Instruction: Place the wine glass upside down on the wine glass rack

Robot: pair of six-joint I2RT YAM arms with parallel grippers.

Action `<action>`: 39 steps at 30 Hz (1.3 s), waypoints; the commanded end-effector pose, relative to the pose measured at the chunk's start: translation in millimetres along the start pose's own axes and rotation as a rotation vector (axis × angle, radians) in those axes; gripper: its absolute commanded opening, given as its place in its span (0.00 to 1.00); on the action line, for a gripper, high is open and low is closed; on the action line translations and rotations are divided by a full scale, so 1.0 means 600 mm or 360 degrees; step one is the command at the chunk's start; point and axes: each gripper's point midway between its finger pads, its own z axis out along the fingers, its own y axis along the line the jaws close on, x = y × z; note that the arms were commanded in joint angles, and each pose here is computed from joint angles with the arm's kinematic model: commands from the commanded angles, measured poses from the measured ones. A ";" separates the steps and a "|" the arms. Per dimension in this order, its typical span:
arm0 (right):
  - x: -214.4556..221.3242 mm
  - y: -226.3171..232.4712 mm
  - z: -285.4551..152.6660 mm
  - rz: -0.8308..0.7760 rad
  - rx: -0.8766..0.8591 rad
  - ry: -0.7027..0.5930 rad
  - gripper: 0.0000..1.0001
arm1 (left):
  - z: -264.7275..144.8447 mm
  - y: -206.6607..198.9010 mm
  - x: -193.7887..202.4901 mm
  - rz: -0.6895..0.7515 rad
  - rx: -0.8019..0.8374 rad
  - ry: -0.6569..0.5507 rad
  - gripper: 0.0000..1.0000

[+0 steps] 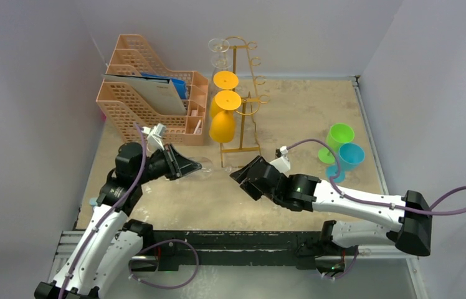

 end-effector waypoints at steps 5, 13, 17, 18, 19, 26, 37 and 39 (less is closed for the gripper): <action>-0.026 0.035 0.020 0.0398 -0.0111 -0.0151 0.59 | 0.025 -0.036 -0.028 -0.0065 0.0298 -0.0125 0.00; -0.023 0.039 0.047 0.0579 -0.0069 -0.0176 0.52 | 0.029 -0.037 -0.027 -0.0111 0.0386 -0.0167 0.00; -0.029 0.037 0.064 0.0669 -0.0050 -0.0175 0.50 | 0.027 -0.040 -0.023 -0.0115 0.0427 -0.0171 0.00; -0.030 0.041 0.067 0.0683 -0.0062 -0.0174 0.50 | 0.027 -0.038 -0.021 -0.0119 0.0425 -0.0171 0.00; -0.032 0.047 0.069 0.0688 -0.0077 -0.0172 0.50 | 0.025 -0.037 -0.018 -0.0121 0.0429 -0.0172 0.00; -0.042 0.085 0.070 0.0637 -0.0262 -0.0172 0.50 | 0.020 -0.040 -0.013 -0.0116 0.0451 -0.0168 0.00; -0.041 0.077 0.091 0.0655 -0.0180 -0.0207 0.38 | 0.019 -0.047 -0.008 -0.0121 0.0516 -0.0143 0.00; -0.038 0.076 0.096 0.0679 -0.0188 -0.0201 0.35 | 0.019 -0.048 -0.007 -0.0120 0.0529 -0.0140 0.00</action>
